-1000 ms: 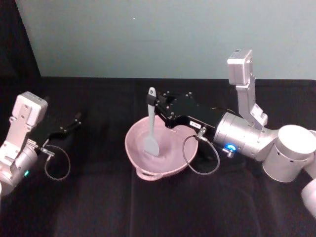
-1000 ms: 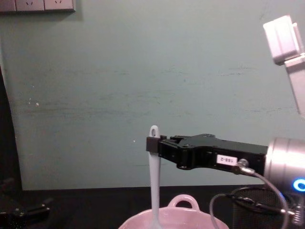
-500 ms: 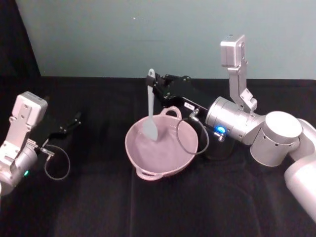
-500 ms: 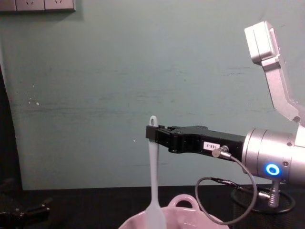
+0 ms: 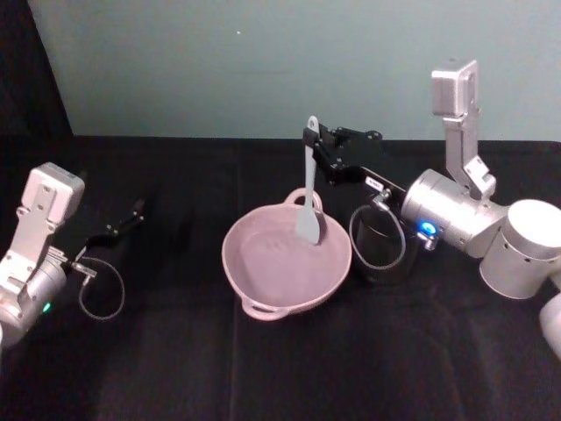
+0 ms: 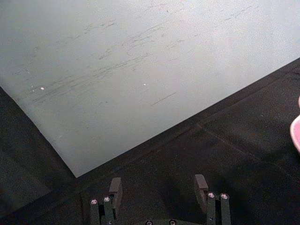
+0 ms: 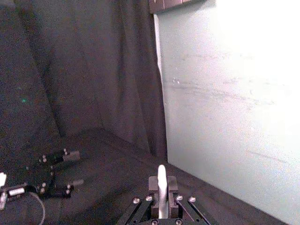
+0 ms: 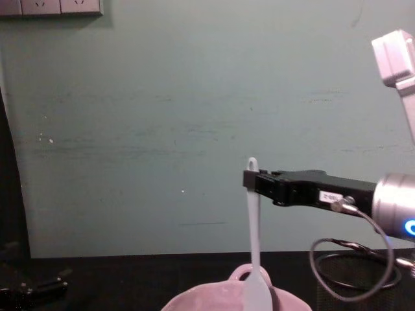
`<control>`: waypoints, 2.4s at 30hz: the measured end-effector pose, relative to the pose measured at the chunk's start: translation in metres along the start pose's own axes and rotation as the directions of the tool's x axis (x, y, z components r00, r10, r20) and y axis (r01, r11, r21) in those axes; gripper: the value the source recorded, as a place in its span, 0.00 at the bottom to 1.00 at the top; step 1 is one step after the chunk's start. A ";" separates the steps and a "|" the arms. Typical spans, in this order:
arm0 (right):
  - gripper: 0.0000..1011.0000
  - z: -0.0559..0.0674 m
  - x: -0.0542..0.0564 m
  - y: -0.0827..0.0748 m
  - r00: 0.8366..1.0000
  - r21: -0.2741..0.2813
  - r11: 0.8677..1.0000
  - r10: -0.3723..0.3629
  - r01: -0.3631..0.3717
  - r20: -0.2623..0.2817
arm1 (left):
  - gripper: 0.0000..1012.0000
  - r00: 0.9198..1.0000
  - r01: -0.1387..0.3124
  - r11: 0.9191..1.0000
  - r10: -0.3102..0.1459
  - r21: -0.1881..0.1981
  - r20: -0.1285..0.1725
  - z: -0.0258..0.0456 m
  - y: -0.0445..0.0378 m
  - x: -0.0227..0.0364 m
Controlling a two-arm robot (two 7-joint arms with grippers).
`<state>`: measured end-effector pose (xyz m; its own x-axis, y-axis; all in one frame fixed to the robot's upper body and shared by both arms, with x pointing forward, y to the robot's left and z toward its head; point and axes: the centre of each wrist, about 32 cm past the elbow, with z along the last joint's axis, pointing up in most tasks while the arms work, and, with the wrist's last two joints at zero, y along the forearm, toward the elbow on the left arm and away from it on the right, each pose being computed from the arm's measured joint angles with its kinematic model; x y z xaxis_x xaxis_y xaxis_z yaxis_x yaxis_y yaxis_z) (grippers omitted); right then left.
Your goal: Use the one hand to pick up the spoon and stir the clear water in the bowl.
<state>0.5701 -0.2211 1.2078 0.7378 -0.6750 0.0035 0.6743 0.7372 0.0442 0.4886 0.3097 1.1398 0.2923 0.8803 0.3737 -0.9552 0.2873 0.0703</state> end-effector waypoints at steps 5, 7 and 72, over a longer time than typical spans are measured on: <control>0.12 0.001 -0.002 -0.013 1.000 -0.016 1.000 -0.003 0.004 0.007 | 1.00 1.000 0.000 1.000 0.000 0.000 0.000 0.0000 0.0000 0.0000; 0.12 0.001 -0.004 -0.018 1.000 -0.021 1.000 0.001 -0.001 0.009 | 1.00 1.000 0.000 1.000 0.000 0.000 0.000 0.0000 0.0000 0.0001; 0.12 0.004 -0.017 -0.014 0.998 -0.031 0.998 0.057 -0.056 0.016 | 1.00 1.000 0.000 1.000 0.000 0.000 0.000 0.0000 0.0000 0.0000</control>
<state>0.5479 -0.2205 1.2114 0.7743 -0.6324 0.0222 0.6323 0.7746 0.0133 0.4886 0.3097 1.1398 0.2922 0.8803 0.3737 -0.9553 0.2873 0.0703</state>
